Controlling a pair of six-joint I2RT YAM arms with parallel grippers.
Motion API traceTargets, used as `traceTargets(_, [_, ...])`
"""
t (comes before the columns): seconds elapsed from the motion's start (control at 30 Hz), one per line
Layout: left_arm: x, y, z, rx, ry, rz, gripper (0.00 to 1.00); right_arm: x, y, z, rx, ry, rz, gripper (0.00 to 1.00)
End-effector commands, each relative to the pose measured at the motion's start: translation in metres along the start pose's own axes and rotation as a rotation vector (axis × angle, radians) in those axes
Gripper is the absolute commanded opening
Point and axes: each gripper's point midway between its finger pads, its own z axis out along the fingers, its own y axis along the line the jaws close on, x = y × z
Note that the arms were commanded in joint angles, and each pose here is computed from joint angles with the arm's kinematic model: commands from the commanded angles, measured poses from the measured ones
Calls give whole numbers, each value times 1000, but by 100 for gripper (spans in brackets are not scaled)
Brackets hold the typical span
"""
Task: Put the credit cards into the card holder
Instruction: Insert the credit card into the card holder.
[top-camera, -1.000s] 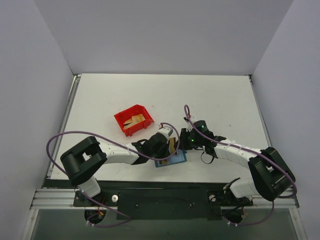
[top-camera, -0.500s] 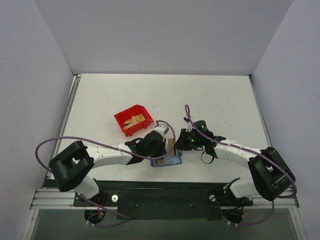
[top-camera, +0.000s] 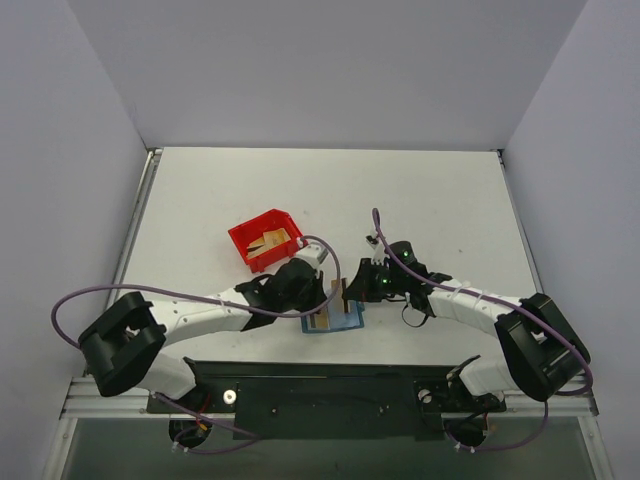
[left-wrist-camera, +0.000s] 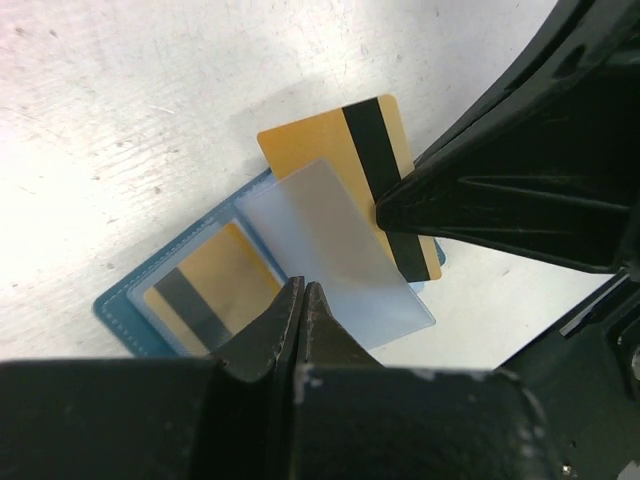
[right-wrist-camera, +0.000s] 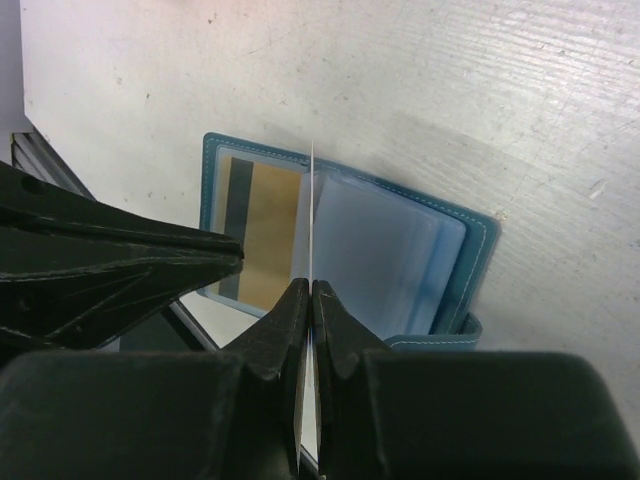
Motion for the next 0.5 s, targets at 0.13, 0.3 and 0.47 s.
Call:
traceTargets(0.13, [-51, 7, -44, -3, -180, -66, 0, -8, 33, -4, -118, -7, 17, 0])
traceTargets(0.3, [-50, 26, -54, -40, -183, -87, 0, 3, 47, 9, -108, 40, -10, 0])
traceTargets(0.47, [-40, 36, -50, -56, -154, -93, 0, 16, 49, 28, -64, 99, -5, 0])
